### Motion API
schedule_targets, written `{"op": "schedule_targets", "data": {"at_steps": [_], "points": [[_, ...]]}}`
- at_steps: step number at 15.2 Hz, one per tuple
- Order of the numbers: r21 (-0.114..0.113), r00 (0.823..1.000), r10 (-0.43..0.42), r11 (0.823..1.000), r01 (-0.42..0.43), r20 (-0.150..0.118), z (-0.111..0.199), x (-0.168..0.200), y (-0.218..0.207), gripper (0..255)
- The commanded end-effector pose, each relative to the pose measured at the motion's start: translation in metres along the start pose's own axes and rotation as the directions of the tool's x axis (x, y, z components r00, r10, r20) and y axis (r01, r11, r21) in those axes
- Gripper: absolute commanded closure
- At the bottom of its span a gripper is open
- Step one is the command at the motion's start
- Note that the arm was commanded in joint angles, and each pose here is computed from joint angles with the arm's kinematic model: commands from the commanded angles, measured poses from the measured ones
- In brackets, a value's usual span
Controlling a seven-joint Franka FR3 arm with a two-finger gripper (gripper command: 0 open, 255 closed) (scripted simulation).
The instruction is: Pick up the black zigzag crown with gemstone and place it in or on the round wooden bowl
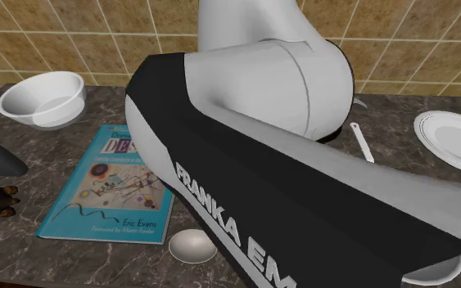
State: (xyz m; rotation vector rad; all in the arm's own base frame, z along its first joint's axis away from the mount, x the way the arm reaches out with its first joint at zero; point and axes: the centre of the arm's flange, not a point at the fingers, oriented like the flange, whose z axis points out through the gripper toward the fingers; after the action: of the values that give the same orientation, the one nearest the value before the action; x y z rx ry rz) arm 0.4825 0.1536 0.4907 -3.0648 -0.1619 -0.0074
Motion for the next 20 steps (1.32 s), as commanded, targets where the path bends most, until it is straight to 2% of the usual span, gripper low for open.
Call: {"op": "schedule_targets", "data": {"at_steps": [1,14,20], "points": [[0.000,1.000,0.000,1.000,0.000,0.000,-0.011,0.000,0.000,255],[0.000,1.000,0.000,1.000,0.000,0.000,-0.079,0.000,-0.005,255],[0.000,1.000,0.000,1.000,0.000,0.000,-0.083,0.032,0.067,255]]}}
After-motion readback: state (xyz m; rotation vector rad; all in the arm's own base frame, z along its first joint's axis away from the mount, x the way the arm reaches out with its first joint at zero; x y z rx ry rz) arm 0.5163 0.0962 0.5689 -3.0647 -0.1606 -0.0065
